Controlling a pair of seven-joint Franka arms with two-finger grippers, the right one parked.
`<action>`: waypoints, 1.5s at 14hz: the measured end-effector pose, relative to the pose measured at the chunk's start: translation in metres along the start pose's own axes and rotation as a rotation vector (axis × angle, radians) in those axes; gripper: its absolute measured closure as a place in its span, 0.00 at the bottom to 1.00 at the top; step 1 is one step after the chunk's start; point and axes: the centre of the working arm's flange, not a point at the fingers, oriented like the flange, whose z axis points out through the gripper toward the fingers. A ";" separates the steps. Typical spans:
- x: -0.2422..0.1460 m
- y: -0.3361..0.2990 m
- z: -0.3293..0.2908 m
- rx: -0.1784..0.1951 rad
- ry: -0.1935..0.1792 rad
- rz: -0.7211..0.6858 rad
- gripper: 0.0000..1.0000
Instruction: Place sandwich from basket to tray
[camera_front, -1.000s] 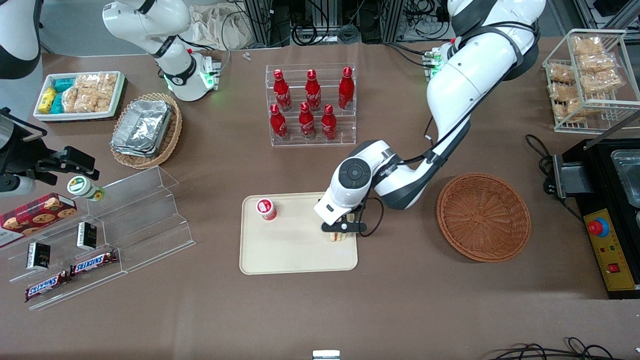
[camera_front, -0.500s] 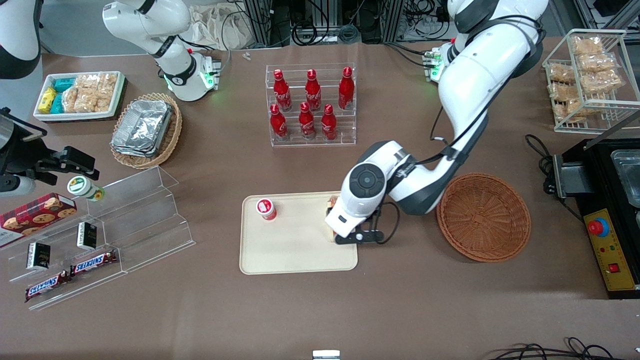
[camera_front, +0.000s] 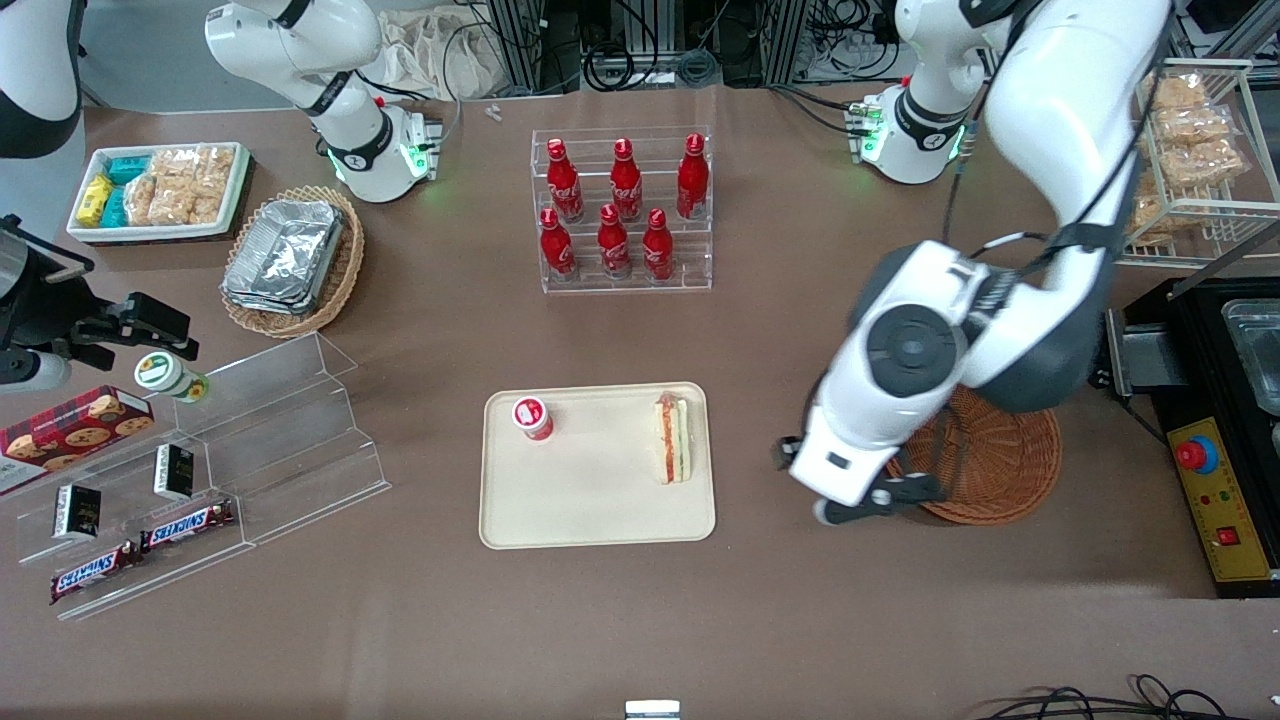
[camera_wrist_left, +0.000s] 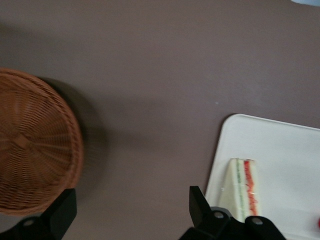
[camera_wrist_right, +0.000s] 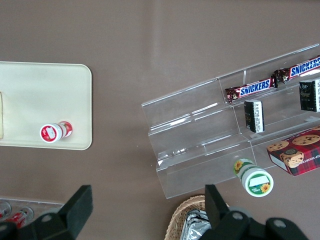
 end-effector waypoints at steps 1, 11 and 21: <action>0.008 -0.021 -0.008 -0.006 -0.019 0.023 0.00; 0.029 -0.185 -0.051 -0.027 -0.149 0.237 0.00; -0.044 -0.226 -0.060 0.012 -0.095 0.278 0.00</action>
